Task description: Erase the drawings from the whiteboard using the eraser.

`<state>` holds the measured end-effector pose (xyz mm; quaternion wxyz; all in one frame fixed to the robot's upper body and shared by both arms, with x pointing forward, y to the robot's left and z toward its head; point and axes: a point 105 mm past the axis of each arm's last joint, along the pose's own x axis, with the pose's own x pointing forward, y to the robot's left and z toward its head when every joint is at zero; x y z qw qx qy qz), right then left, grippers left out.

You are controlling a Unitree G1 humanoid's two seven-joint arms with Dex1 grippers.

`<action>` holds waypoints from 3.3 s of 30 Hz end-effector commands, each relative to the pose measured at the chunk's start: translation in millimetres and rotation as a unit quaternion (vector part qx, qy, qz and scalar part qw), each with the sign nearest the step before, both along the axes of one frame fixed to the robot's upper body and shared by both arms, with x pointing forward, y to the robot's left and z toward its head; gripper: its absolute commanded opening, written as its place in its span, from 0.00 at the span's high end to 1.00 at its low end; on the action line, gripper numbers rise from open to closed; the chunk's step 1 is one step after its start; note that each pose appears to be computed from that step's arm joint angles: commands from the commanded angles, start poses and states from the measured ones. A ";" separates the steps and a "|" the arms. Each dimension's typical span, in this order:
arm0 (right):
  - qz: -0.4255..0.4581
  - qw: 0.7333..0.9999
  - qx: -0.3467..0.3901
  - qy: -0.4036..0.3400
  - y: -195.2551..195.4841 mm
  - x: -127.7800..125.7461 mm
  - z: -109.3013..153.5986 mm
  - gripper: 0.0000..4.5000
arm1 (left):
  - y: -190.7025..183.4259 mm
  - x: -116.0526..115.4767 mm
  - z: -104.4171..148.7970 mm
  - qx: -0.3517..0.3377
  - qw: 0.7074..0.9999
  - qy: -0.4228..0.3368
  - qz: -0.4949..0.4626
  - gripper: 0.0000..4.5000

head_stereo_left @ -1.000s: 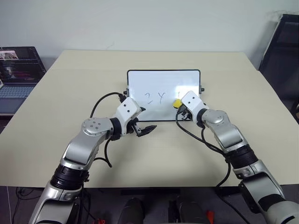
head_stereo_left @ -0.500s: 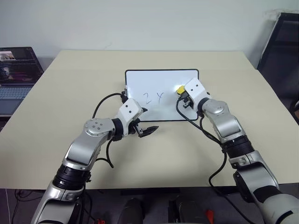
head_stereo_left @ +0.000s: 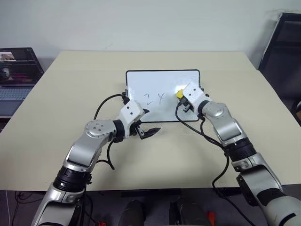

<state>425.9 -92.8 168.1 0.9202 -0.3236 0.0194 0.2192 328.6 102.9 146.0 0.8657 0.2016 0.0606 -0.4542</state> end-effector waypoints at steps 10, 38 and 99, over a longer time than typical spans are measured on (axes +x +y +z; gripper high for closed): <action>-0.005 0.998 0.016 0.054 -21.1 -18.4 -23.2 0.73 | 14.9 2.5 12.8 -0.009 0.999 -0.023 0.039 0.00; 0.172 0.958 0.231 0.008 10.7 -113.9 10.7 0.73 | 75.7 -3.0 -3.4 -0.058 0.979 -0.025 0.196 0.00; 0.203 0.968 -0.125 0.077 59.6 -1.4 -2.0 0.73 | 32.5 11.1 16.9 -0.011 0.994 -0.036 0.103 0.00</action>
